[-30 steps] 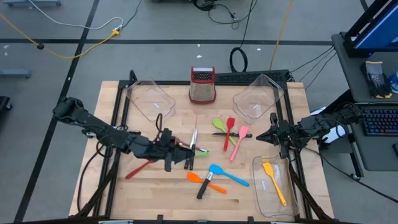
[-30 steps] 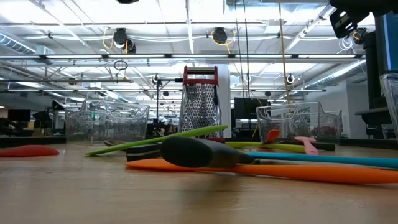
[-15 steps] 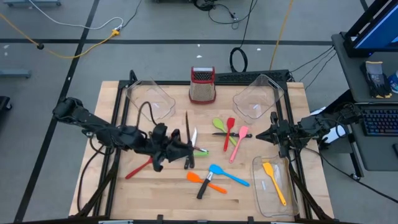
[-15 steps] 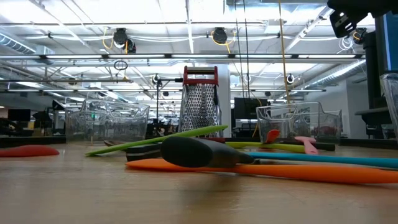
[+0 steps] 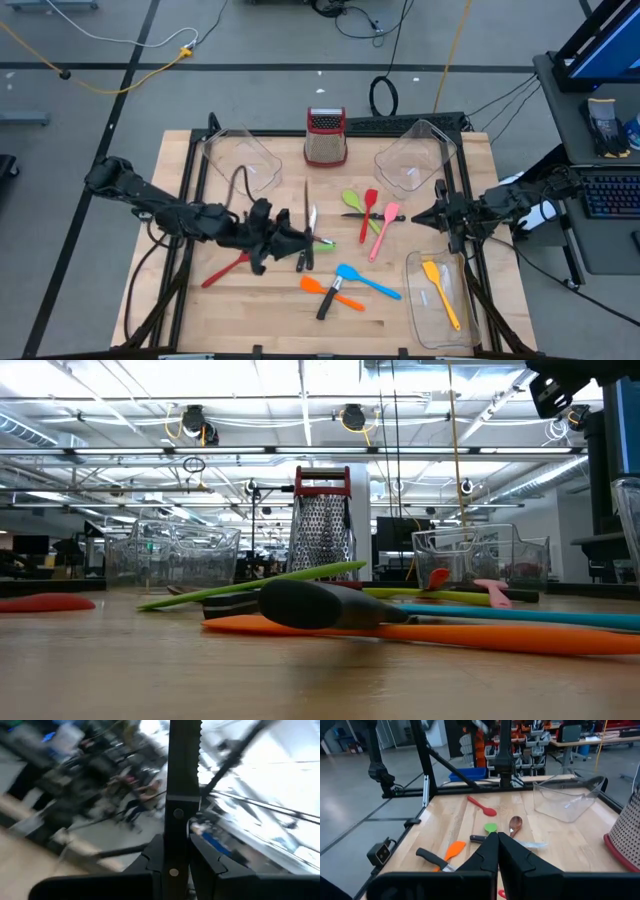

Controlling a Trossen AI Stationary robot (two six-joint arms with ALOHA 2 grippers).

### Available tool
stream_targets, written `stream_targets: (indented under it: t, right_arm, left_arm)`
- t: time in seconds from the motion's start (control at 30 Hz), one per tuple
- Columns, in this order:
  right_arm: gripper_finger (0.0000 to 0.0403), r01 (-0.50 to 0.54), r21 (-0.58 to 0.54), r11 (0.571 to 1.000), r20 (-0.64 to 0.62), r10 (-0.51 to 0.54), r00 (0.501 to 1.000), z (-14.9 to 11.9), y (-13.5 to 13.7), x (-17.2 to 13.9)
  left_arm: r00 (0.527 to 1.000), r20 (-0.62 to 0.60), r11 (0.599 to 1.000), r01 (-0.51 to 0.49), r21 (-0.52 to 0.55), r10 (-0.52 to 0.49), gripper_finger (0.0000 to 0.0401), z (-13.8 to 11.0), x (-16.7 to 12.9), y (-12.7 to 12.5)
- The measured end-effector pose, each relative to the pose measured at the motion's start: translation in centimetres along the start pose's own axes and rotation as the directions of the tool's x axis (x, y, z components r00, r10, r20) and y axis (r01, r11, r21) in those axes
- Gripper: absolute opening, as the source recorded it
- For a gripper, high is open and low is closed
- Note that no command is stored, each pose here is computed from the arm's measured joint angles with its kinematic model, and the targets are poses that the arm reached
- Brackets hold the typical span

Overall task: Pick & Place Kitchen Items
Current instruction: Put the bottom black kitchen knife into the top right transparent bin

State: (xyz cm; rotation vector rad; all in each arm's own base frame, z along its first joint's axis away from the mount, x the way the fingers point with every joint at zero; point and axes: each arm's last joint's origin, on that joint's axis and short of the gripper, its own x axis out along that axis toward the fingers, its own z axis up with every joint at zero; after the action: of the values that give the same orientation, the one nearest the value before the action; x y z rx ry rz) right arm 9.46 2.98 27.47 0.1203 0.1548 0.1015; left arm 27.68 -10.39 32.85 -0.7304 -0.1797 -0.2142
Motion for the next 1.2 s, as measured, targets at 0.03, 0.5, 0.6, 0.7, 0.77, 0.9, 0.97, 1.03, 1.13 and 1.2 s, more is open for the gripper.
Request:
stream_targets:
  t: [0.03,0.5,0.6,0.7,0.77,0.9,0.97,1.03,1.13,1.2]
  right_arm:
    - [0.0,-0.001,0.0,1.0,0.009,0.001,1.0,0.1,0.0,0.0]
    - [0.0,0.056,-0.015,0.998,0.191,-0.052,0.98,2.2,0.4,2.0]
    - [0.0,0.077,-0.011,0.997,0.207,-0.073,0.976,2.4,0.4,3.0]
    - [0.0,0.101,-0.005,0.995,0.212,-0.097,0.973,2.5,0.3,4.1]
    - [0.0002,0.119,-0.004,0.993,0.208,-0.116,0.971,2.4,0.1,4.9]
    - [0.0011,0.151,0.004,0.988,0.215,-0.149,0.965,2.4,-0.2,6.6]
    - [0.0017,0.164,0.006,0.986,0.215,-0.162,0.963,2.2,-0.4,7.5]
    - [0.0025,0.178,0.008,0.984,0.215,-0.176,0.961,2.1,-0.6,8.3]
    - [0.0037,0.197,0.01,0.98,0.213,-0.194,0.958,1.9,-0.9,9.3]
    - [0.0046,0.189,0.009,0.982,0.218,-0.186,0.958,1.8,-1.1,9.9]
  left_arm:
    - [0.999,-0.01,0.999,-0.031,-0.023,0.031,0.0047,-0.1,0.0,0.3]
    - [0.94,-0.026,0.928,-0.339,-0.156,0.34,0.0047,0.2,0.1,4.1]
    - [0.923,0.019,0.916,-0.379,-0.128,0.385,0.0047,0.8,0.2,4.8]
    - [0.904,0.061,0.903,-0.414,-0.115,0.423,0.0047,1.4,0.2,5.5]
    - [0.894,0.08,0.895,-0.431,-0.113,0.441,0.0047,1.7,0.2,5.9]
    - [0.876,0.112,0.882,-0.458,-0.109,0.469,0.0047,2.3,0.2,6.6]
    - [0.865,0.13,0.874,-0.473,-0.111,0.484,0.0047,2.5,0.2,6.8]
    - [0.857,0.142,0.869,-0.486,-0.098,0.495,0.0047,2.7,0.2,7.0]
    - [0.84,0.167,0.856,-0.51,-0.083,0.516,0.0047,2.8,0.1,7.1]
    - [0.827,0.19,0.847,-0.526,-0.071,0.53,0.0047,2.9,0.1,7.1]
